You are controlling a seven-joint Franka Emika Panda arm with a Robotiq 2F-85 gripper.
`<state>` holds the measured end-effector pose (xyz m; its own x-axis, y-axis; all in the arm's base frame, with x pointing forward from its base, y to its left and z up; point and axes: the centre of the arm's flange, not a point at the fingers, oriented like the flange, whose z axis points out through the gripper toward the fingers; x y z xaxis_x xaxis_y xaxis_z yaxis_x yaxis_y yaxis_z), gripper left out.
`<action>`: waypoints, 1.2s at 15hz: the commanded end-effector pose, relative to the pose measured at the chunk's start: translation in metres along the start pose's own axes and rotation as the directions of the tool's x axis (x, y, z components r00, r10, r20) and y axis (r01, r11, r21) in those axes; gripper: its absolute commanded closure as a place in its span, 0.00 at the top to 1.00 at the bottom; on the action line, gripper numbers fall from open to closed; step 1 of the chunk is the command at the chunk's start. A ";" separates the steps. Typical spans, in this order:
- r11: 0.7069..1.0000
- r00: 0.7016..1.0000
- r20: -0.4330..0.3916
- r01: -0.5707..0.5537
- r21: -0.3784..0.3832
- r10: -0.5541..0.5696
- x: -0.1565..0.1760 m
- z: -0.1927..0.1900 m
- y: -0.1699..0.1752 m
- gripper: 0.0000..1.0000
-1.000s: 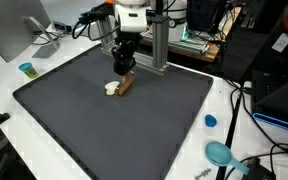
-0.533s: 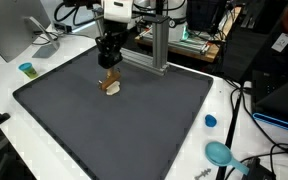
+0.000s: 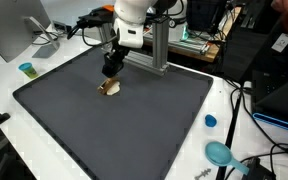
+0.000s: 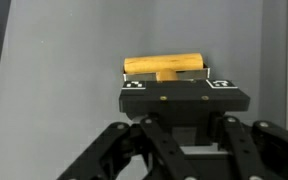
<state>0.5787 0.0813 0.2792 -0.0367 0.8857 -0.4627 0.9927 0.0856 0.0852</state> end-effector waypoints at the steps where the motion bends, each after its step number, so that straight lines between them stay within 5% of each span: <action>1: 0.997 0.997 -0.040 0.065 0.028 -0.064 0.027 0.000 -0.008 0.22; 9: 0.992 0.983 -0.176 0.078 0.102 -0.059 0.057 -0.006 -0.016 0.22; 14: 0.996 0.977 -0.195 -0.072 0.053 0.081 -0.005 -0.055 -0.017 0.22; 18: 0.979 0.968 -0.148 -0.202 0.015 0.202 -0.024 -0.053 -0.009 0.22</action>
<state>0.5710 0.0954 0.3244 0.0645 0.9549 -0.2899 0.9948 -0.0385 0.0946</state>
